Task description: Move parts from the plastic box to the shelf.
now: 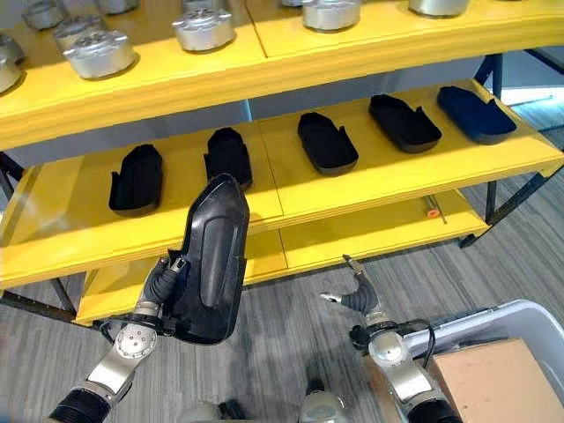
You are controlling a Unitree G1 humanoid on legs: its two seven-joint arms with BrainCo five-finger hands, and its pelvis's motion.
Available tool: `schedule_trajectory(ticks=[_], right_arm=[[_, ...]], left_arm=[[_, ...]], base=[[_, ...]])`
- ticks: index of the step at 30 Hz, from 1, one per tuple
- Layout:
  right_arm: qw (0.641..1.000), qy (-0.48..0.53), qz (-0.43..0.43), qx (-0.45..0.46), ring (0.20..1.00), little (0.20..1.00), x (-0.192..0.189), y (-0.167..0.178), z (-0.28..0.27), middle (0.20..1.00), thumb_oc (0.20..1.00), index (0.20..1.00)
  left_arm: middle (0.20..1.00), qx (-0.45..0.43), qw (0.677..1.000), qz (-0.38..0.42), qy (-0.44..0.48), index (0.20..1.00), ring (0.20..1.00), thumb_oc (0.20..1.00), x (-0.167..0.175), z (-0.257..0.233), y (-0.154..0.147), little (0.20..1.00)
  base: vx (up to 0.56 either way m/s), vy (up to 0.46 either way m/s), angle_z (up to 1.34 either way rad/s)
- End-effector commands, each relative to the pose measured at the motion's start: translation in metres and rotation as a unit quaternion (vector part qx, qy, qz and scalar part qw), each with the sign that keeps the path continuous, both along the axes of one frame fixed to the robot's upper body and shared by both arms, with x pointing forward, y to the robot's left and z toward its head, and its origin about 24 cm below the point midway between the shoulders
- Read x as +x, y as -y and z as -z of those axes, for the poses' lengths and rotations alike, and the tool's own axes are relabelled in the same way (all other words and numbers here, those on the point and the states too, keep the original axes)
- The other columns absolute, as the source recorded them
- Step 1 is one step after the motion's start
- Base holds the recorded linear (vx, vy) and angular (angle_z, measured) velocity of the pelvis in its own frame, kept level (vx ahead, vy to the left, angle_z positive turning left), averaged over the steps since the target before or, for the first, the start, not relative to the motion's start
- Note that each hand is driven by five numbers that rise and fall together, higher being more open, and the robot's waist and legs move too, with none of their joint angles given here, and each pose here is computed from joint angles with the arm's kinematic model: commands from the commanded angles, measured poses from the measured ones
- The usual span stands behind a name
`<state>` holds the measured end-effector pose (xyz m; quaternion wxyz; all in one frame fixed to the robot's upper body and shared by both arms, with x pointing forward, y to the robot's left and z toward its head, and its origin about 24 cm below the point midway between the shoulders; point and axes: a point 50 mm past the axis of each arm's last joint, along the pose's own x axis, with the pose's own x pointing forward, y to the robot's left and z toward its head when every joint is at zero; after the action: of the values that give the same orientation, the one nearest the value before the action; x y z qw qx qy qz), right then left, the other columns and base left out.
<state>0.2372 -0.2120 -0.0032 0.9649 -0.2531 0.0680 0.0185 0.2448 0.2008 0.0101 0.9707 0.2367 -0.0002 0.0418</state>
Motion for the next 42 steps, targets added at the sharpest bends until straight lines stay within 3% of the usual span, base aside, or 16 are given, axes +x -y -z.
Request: schedule_trajectory(ticks=[1,4,10,17,23,27,33,42], right_arm=[[0.999,0.037,-0.031,-0.004,1.0,1.0,0.001,-0.011,-0.009,1.0,1.0,1.0],[0.999,0.016,-0.034,-0.018,1.0,1.0,-0.008,-0.003,-0.002,1.0,1.0,1.0],[0.999,-0.003,-0.03,-0.017,1.0,1.0,-0.014,0.004,0.002,1.0,1.0,1.0],[0.999,0.018,-0.046,0.006,1.0,1.0,-0.009,-0.017,-0.004,1.0,1.0,1.0],[0.997,0.038,-0.066,0.01,1.0,1.0,-0.002,-0.026,-0.014,1.0,1.0,1.0],[0.998,0.028,-0.056,0.004,1.0,1.0,-0.01,-0.016,-0.007,1.0,1.0,1.0],[0.996,0.021,-0.091,-0.005,1.0,1.0,-0.012,-0.024,-0.004,1.0,1.0,1.0],[0.986,0.098,-0.136,-0.022,1.0,1.0,-0.003,-0.034,-0.031,1.0,1.0,1.0]], left_arm=[[0.2,-0.012,0.997,-0.031,0.076,0.2,0.2,0.2,0.01,-0.025,-0.009,0.2],[0.2,-0.005,0.996,-0.048,0.076,0.2,0.2,0.2,-0.002,-0.024,-0.027,0.2],[0.2,0.015,0.995,-0.054,0.079,0.2,0.2,0.2,0.001,-0.028,-0.034,0.2],[0.2,0.064,0.984,-0.066,0.15,0.2,0.2,0.2,0.002,-0.051,-0.041,0.2],[0.2,0.046,0.984,-0.057,0.163,0.2,0.2,0.2,0.006,-0.061,-0.039,0.2],[0.2,0.01,0.991,-0.015,0.132,0.2,0.2,0.2,0.005,-0.045,-0.016,0.2],[0.2,0.008,0.994,-0.011,0.107,0.2,0.2,0.2,0.0,-0.036,-0.012,0.2],[0.2,-0.015,0.995,-0.081,0.063,0.2,0.2,0.2,-0.009,-0.018,-0.028,0.2]], base=[[0.18,0.327,-0.07],[0.31,0.546,-0.31],[0.29,0.631,-0.24],[0.13,0.718,-0.06],[0.02,0.127,-0.17],[0.15,-0.061,0.79],[0.08,-0.046,0.2],[0.07,-0.105,0.01]])
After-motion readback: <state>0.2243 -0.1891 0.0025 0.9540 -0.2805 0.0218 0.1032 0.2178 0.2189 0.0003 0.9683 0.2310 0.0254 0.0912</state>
